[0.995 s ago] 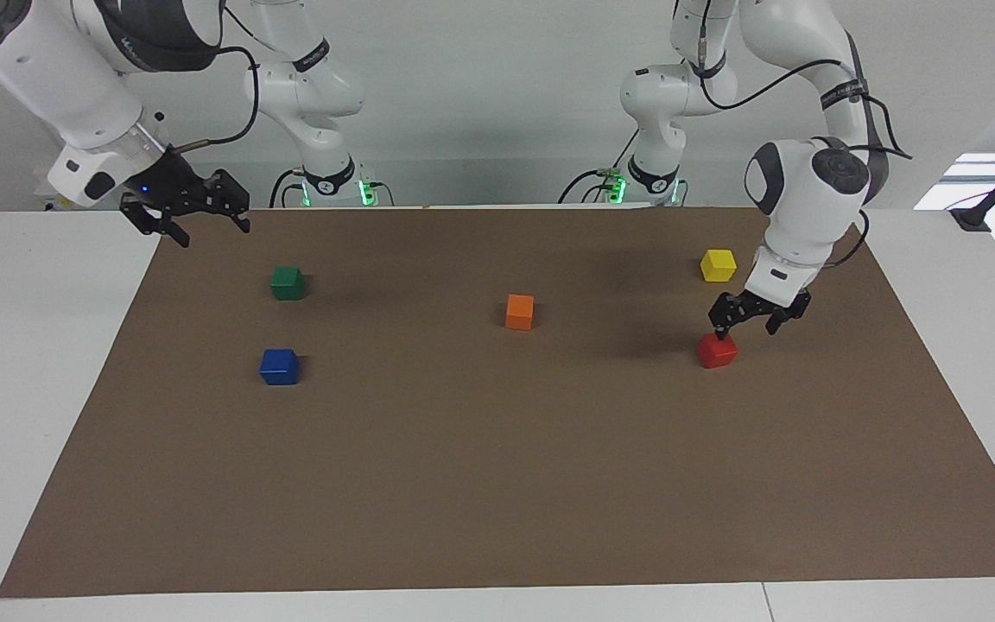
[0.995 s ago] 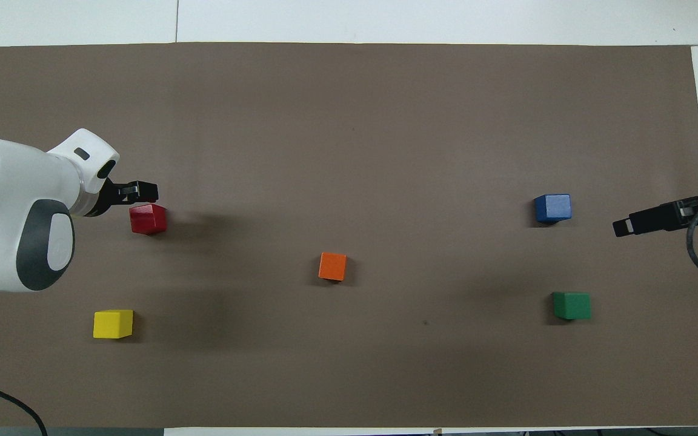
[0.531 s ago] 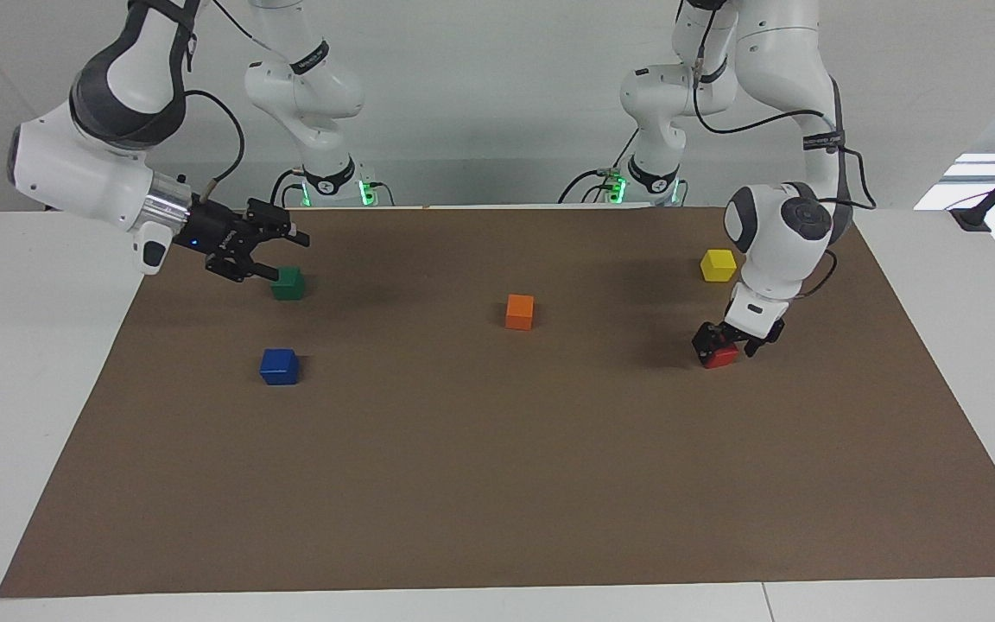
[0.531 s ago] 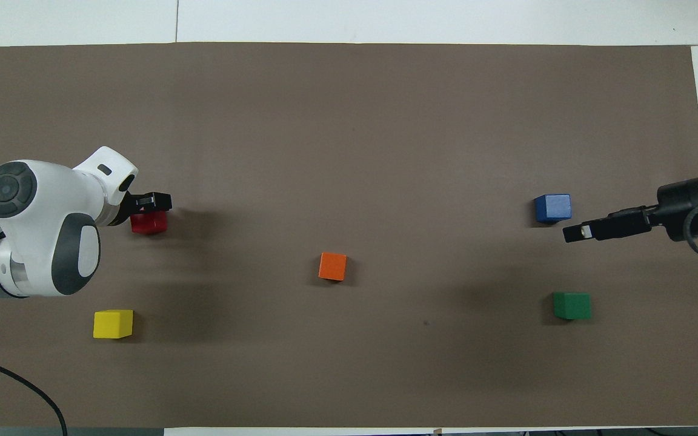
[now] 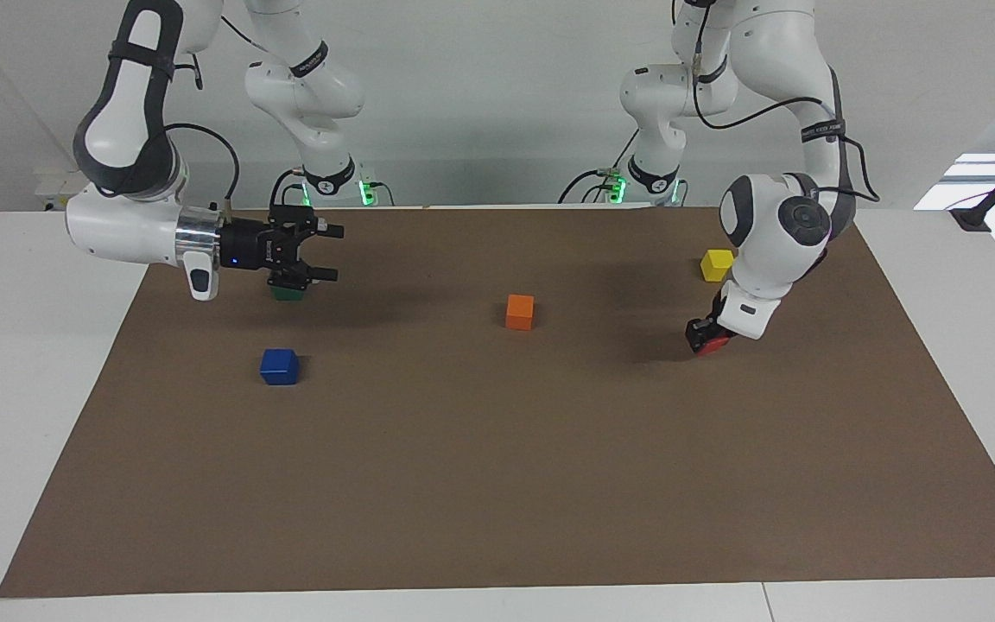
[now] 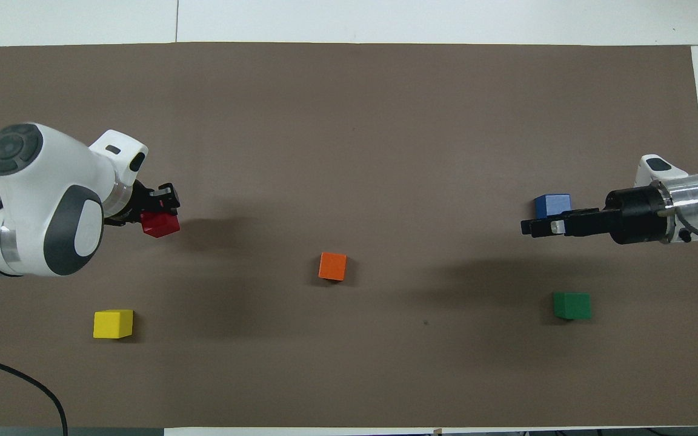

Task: Transfer red block to right arm and stack on blue block
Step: 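Lift the red cube with the left gripper while the right gripper approaches, then close the right gripper on the red cube held by the left gripper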

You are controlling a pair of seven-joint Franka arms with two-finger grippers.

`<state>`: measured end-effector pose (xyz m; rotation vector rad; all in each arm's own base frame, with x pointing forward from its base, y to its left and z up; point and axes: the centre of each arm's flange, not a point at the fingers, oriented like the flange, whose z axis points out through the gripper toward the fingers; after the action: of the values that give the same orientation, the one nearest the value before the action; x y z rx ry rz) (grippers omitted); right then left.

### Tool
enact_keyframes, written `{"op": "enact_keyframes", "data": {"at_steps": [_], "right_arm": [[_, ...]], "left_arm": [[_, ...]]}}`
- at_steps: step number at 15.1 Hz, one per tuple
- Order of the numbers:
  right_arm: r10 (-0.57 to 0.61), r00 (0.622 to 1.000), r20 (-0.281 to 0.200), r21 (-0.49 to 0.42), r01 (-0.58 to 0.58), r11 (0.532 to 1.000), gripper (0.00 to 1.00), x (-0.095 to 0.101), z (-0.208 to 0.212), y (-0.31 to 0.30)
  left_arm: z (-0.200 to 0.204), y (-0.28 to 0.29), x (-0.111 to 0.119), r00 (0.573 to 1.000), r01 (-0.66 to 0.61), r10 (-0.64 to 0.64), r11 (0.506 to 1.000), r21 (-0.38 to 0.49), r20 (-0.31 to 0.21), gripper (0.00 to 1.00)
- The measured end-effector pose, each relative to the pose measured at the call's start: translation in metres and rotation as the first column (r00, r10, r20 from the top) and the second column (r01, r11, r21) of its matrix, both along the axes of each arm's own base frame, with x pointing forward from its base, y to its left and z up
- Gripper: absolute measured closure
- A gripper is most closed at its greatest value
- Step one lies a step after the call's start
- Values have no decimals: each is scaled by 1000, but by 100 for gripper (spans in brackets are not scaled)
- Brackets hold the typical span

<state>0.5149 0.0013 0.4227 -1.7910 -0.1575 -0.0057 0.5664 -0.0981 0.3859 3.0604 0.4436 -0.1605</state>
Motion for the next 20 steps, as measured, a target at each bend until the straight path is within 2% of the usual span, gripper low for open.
{"op": "enact_keyframes", "data": {"at_steps": [3,5,7,8,10,12,14,18,20], "right_arm": [[11,1000,-25,132,-8,991,0,0,-11,9],[23,1000,-16,229,-18,973,0,2,-34,18],[36,999,-33,337,-23,941,0,4,-56,34],[40,998,-45,382,-20,924,0,6,-64,46],[40,996,-74,458,-1,889,0,6,-75,76],[42,995,-93,514,12,858,0,-1,-80,109],[47,996,-74,540,1,842,0,-11,-87,134],[25,1000,-1,595,-19,803,0,-34,-101,155],[-3,999,46,620,-26,784,0,-39,-104,160]], "left_arm": [[115,-63,-7,981,-191,183,968,-162,-61,46],[178,-102,-33,949,-316,303,916,-247,-91,46],[210,-152,-68,893,-449,420,852,-270,-158,46],[215,-178,-82,864,-502,466,824,-262,-189,46],[215,-227,-106,829,-558,517,790,-253,-213,46],[207,-253,-119,787,-616,567,747,-250,-243,46],[193,-257,-120,721,-691,619,676,-256,-312,46],[183,-253,-113,631,-776,654,543,-321,-417,46],[184,-252,-109,597,-802,674,475,-363,-436,46]]}}
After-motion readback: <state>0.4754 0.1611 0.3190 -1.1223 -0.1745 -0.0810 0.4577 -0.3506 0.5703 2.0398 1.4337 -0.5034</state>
